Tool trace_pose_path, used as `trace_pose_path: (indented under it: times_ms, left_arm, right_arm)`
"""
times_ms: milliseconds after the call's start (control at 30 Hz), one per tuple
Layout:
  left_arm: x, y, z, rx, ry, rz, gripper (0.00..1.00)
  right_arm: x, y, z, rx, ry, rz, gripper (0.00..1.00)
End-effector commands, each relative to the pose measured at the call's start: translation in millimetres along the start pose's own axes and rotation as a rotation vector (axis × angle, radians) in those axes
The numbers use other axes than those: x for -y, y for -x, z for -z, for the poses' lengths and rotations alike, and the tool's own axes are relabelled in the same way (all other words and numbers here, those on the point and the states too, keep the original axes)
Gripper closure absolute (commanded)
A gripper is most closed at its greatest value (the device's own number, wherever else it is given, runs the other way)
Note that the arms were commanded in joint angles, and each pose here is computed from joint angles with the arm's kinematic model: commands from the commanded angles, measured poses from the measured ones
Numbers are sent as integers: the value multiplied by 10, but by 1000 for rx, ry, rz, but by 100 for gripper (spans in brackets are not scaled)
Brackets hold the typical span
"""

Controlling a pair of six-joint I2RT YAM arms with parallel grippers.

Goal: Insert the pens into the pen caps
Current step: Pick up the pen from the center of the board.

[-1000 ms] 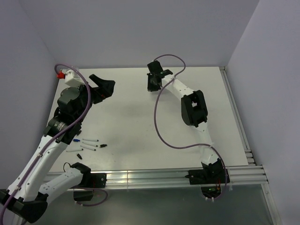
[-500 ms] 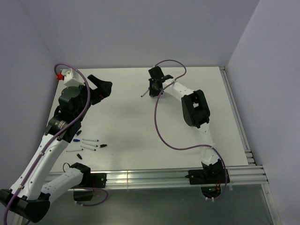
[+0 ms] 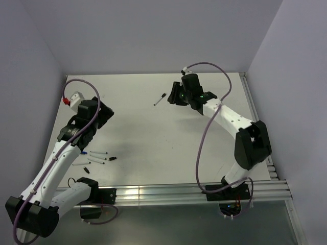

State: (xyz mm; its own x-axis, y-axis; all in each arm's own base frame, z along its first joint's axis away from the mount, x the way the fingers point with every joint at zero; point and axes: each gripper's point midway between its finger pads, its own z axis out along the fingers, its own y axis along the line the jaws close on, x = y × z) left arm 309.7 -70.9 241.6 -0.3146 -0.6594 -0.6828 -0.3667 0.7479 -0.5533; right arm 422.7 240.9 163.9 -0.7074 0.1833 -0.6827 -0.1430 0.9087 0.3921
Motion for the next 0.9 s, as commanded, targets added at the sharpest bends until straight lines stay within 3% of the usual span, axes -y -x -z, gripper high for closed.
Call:
trace_pose_path:
  times_ms: [0, 300, 567, 867]
  left_arm:
    - [-520, -183, -65, 0, 223, 99, 16]
    - [-974, -482, -289, -15, 457, 317, 21]
    - [-1360, -546, -485, 5, 623, 365, 24]
    - [-1613, -721, -407, -16, 717, 389, 29]
  right_arm:
    - [-208, -16, 287, 60, 127, -35, 54]
    - [-245, -474, 605, 28, 238, -56, 59]
    - [-279, -561, 603, 9, 275, -50, 60]
    - [-328, -628, 546, -26, 307, -70, 63]
